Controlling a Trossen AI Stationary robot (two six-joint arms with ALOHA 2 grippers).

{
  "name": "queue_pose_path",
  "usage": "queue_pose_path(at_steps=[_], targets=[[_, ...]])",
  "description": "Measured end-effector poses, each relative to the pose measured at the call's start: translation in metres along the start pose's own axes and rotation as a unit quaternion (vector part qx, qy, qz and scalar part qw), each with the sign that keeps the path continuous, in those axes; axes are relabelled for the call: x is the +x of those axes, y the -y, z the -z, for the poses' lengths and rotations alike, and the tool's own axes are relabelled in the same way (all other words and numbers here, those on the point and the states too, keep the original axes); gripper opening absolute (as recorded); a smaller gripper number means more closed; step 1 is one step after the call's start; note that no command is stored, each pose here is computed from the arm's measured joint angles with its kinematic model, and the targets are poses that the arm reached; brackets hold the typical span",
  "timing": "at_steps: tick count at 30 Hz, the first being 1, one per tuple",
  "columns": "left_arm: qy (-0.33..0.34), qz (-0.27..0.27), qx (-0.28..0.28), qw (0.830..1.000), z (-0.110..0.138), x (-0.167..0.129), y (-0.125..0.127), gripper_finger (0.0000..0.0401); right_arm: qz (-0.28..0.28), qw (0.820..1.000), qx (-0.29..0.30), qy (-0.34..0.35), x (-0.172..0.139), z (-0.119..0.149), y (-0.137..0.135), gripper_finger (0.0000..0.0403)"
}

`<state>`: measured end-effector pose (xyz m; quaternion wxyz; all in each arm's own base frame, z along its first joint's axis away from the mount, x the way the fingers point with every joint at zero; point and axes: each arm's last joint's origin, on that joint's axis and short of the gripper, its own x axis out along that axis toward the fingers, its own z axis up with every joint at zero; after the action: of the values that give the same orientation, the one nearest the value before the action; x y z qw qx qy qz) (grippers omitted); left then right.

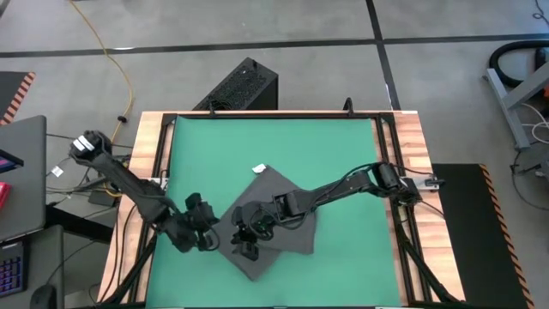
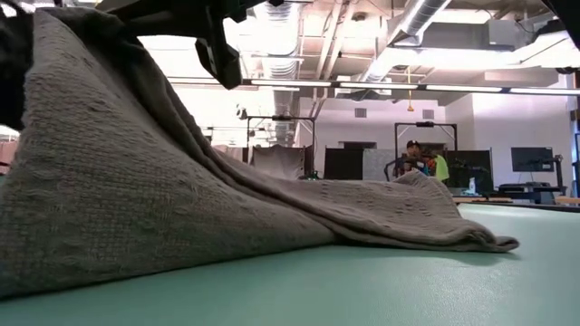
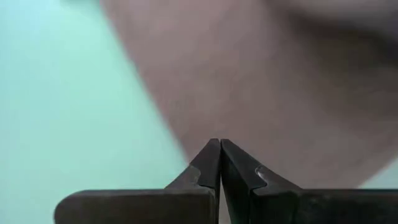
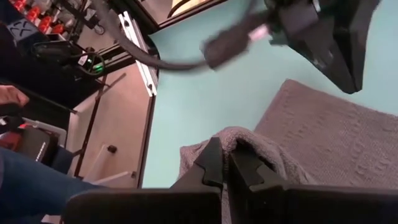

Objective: Roll towel
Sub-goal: Roll the gray towel on the table

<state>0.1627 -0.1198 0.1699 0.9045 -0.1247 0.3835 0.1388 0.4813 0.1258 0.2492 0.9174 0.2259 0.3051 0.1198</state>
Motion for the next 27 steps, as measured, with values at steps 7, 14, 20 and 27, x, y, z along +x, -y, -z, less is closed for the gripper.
queue_pose_path(at_steps=[7, 14, 20, 27], targets=[[-0.025, -0.024, -0.002, 0.999, 0.013, 0.010, 0.004, 0.0000, -0.003, 1.000, -0.012, 0.008, 0.005, -0.001, 0.008, 0.0017], [-0.015, -0.056, -0.021, 0.998, 0.014, 0.009, -0.001, 0.0000, -0.015, 1.000, -0.013, 0.011, 0.023, 0.007, 0.017, 0.0017], [0.001, -0.050, -0.036, 0.998, 0.009, 0.001, -0.005, 0.0000, -0.031, 0.999, -0.008, 0.019, 0.038, 0.013, 0.025, 0.0017], [0.007, -0.057, -0.036, 0.998, 0.009, 0.001, -0.006, 0.0000, -0.019, 0.999, -0.018, 0.034, 0.036, 0.005, 0.033, 0.0017]])
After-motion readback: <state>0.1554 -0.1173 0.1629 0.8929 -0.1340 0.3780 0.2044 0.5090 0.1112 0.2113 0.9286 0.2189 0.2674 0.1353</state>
